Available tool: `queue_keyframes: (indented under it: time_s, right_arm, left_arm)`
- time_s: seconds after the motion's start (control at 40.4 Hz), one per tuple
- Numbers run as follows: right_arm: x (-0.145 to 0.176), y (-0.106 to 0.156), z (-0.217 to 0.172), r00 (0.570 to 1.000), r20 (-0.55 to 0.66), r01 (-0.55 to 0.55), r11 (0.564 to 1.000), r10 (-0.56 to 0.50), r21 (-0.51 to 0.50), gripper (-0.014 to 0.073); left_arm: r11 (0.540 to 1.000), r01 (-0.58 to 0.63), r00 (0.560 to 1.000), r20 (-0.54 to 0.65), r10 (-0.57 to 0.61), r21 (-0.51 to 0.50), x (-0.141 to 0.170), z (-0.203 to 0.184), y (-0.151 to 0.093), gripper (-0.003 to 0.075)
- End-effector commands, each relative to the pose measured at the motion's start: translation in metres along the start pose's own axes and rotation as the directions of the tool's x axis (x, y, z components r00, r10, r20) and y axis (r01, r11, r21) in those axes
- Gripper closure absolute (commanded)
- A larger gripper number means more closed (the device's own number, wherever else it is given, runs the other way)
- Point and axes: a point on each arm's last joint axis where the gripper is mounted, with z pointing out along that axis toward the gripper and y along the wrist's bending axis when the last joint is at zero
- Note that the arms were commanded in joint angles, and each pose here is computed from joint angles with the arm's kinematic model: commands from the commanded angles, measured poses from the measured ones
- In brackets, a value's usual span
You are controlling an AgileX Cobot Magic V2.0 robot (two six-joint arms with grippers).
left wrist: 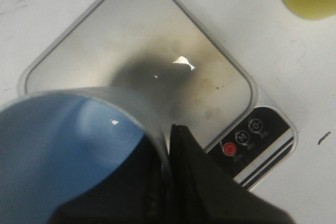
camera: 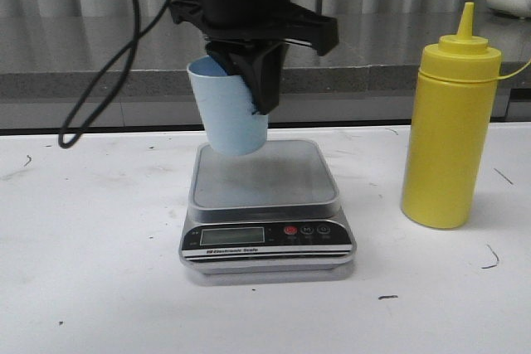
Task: Pour seasoning into cup on scale with both arms
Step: 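Carry the cup over the scale and lower it onto the platform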
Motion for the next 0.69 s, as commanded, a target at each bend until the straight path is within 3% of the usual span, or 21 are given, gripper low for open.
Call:
queue_keyframes:
  time_s: [0.0,0.346,0.668]
  right_arm:
    - [-0.018,0.0008,-0.0023,0.995,0.1,0.004,1.0,-0.004,-0.004,-0.0067]
    - [-0.0176,0.0008,-0.0021,0.995,0.098,0.004,1.0,-0.004,-0.004,-0.0067]
    - [-0.0176,0.0008,-0.0021,0.995,0.098,0.004,1.0,-0.004,-0.004,-0.0067]
  left_arm:
    - [1.0,-0.005,0.996,0.085,0.004,0.011,-0.012,-0.0229,-0.006,0.074]
    - [0.999,0.002,0.995,0.099,-0.005,0.032,-0.0169,-0.0162,-0.0091,0.0723]
    - [0.998,0.011,0.995,0.098,-0.017,0.054,-0.0169,-0.0162,-0.011,0.0425]
